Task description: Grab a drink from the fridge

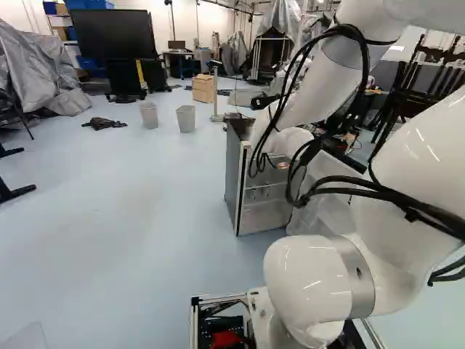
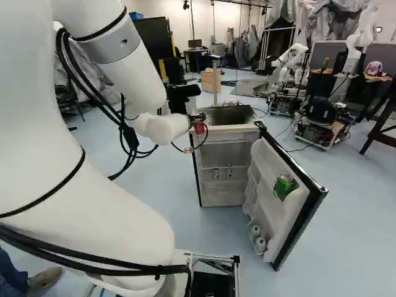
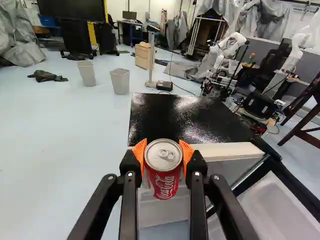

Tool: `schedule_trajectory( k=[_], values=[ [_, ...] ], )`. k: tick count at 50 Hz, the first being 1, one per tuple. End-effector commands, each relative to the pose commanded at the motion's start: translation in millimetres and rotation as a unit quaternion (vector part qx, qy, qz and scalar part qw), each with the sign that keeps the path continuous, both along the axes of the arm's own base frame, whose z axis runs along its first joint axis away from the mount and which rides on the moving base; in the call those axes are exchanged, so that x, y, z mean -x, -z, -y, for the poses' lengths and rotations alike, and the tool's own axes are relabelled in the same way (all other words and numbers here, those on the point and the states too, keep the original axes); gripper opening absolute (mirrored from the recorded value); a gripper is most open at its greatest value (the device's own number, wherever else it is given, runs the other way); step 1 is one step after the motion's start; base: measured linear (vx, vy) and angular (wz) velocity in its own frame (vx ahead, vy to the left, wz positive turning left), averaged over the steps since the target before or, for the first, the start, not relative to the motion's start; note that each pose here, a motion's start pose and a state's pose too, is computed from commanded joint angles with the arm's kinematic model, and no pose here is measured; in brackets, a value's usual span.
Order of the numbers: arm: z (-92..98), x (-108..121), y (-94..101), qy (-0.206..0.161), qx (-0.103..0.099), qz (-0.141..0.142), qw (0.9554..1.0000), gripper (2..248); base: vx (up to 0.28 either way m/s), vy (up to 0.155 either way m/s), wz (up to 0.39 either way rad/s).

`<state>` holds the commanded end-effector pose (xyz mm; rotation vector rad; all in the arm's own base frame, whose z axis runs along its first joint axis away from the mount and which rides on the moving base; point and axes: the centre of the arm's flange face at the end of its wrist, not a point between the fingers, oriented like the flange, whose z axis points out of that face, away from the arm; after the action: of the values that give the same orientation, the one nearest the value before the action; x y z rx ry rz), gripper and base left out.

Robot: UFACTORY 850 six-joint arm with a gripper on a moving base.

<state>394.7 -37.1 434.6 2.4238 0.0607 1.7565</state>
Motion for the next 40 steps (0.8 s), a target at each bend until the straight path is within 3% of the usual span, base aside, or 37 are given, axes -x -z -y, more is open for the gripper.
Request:
schedule_trajectory(
  k=[40],
  values=[
    [3.3, -57.4, -0.9, -0.004, 0.001, -0.005, 1.0, 96, 0.0, 0.0, 0.0]
  ],
)
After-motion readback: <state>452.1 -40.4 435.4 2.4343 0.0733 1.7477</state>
